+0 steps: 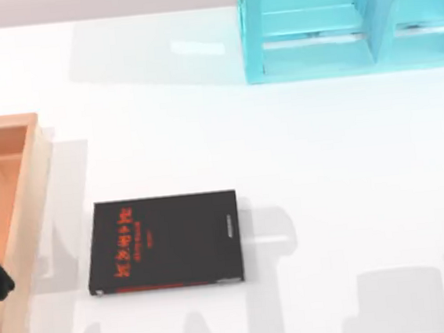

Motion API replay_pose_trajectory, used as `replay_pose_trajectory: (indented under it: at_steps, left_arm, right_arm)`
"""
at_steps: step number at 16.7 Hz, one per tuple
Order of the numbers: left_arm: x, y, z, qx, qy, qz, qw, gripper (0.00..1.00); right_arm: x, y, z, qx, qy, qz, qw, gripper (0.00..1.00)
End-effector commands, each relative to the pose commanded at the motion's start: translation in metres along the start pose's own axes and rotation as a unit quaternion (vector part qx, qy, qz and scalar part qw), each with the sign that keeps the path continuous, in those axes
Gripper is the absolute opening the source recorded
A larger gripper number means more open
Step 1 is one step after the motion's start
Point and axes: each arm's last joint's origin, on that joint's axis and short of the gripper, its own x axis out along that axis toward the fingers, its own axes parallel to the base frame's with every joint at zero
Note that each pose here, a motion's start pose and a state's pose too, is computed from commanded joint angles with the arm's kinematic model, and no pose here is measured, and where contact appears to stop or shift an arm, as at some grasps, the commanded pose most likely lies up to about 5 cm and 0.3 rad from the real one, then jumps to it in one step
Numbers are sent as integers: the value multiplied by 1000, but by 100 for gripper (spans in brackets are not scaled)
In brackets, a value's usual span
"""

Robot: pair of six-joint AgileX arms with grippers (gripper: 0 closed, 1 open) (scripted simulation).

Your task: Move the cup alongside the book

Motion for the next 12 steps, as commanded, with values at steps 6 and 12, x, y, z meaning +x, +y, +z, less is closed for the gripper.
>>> replay_pose_trajectory:
  at_steps: [6, 12]
  left_arm:
    - [0, 0, 0, 0, 0, 0, 1000, 100]
    - [0, 0, 0, 0, 0, 0, 1000, 100]
  right_arm:
    - [-26, 2, 0, 2, 0, -2, 1000, 0]
    - [-34, -8, 3, 19, 0, -7, 1000, 0]
